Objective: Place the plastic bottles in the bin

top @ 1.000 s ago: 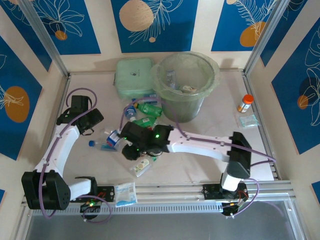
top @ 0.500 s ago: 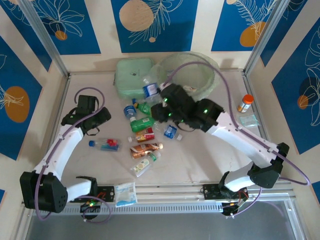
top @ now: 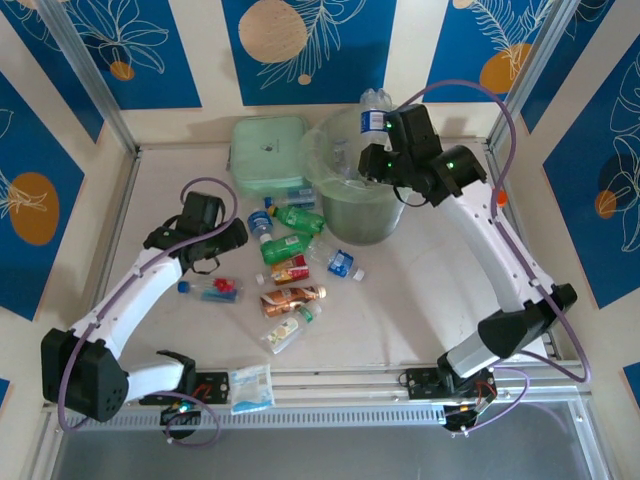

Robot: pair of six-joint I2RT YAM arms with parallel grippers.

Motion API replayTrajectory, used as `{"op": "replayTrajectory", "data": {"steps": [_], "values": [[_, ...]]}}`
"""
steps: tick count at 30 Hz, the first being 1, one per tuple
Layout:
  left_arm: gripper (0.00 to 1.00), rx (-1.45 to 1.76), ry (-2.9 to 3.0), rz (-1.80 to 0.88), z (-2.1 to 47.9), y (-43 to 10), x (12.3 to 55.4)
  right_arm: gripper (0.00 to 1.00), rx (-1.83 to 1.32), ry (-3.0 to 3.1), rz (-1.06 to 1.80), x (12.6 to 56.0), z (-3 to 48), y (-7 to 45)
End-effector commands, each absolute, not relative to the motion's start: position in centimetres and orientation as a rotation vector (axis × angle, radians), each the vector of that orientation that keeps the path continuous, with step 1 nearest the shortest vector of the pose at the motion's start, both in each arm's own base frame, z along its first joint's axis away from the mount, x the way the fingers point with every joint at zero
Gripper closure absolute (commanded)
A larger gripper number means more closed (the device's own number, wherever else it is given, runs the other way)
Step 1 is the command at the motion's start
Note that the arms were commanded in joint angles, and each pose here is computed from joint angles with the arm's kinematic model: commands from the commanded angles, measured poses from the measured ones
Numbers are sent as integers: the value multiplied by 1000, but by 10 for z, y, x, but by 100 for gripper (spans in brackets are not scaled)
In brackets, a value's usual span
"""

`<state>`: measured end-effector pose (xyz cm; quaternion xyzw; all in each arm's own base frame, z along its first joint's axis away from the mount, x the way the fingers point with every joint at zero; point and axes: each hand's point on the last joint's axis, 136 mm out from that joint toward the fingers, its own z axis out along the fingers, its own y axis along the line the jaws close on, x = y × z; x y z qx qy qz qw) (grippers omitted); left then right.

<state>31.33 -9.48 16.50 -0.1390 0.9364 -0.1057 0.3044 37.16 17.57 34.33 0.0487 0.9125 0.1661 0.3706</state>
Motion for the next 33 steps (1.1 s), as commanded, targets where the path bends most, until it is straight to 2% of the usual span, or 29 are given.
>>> {"op": "replayTrajectory", "data": {"steps": [1,4,6,12,17,24,28,33], "values": [[23,-353,2481,-302,165,-102,314,80,124,2368,434,382,340,165],[23,-341,2482,-302,165,-105,315,79,162,2402,440,394,331,153],[23,-337,2482,-301,165,-106,315,75,171,2405,429,402,327,147],[20,-309,2481,-310,168,-110,315,50,189,2393,408,411,333,137],[19,-274,2485,-316,169,-114,315,38,168,2348,422,406,346,137],[18,-154,2483,-338,178,-130,312,37,87,2253,441,376,379,148],[11,-36,2465,-392,190,-148,304,37,-52,2181,486,339,390,173],[10,184,2458,-453,198,-179,280,37,-177,2133,536,289,385,199]]}}
